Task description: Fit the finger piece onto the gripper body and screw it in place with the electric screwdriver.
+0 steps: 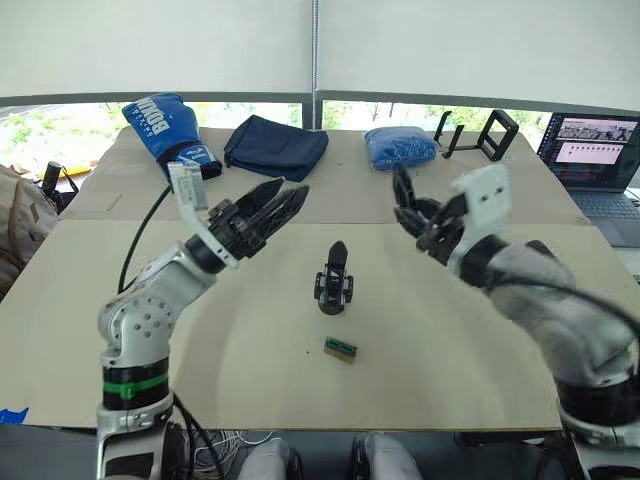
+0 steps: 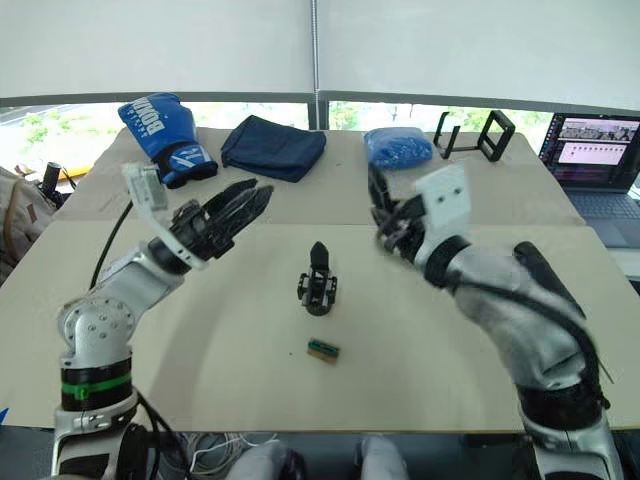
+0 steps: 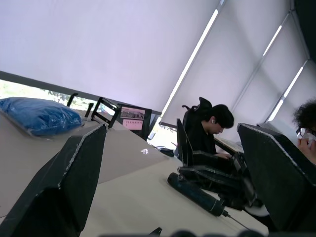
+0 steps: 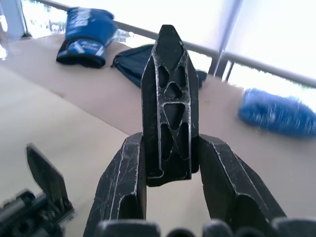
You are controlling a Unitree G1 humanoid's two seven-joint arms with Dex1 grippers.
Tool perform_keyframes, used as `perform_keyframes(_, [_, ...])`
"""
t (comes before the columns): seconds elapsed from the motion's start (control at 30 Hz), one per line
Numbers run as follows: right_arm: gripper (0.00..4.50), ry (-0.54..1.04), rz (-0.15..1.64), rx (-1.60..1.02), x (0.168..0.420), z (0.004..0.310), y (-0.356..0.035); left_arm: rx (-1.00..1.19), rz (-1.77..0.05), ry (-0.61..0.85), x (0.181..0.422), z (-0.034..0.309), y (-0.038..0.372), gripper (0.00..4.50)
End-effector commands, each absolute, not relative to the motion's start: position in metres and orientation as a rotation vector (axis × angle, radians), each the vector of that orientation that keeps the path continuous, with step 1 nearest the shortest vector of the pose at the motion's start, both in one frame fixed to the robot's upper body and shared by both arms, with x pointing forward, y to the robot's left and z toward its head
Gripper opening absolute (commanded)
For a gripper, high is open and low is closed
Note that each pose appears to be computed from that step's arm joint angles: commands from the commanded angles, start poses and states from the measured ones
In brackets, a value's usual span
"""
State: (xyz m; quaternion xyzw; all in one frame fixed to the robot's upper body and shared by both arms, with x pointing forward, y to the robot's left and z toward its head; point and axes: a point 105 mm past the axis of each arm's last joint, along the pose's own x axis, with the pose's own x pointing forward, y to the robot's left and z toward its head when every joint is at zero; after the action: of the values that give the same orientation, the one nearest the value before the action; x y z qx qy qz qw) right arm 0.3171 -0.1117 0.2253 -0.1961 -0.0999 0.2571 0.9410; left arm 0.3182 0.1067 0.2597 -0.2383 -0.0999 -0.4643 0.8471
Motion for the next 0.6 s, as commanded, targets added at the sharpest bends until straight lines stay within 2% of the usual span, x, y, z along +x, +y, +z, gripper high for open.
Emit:
perform_keyframes(0.03, [1.12,-0.426,0.518,-0.552,0.305,0.242,-0.093,-0.538,-1.013,-0.205,0.316,0.266,0.098,4.50])
perform_keyframes(0.23, [1.12,-0.570,0.562,-0.664,0.298,0.247,-0.072,-0.574,-1.028,-0.177,0.322,0.262,0.083,4.50])
perform_keyframes(0.4, [1.12,-0.574,0.649,-0.653,0.294,0.242,-0.059,-0.600,-1.082,-0.175,0.319,0.261,0.066,4.50])
perform_keyframes(0.6, [1.12,-0.542,0.618,-0.638,0.301,0.240,-0.060,-0.628,-1.069,-0.189,0.319,0.259,0.060,4.50])
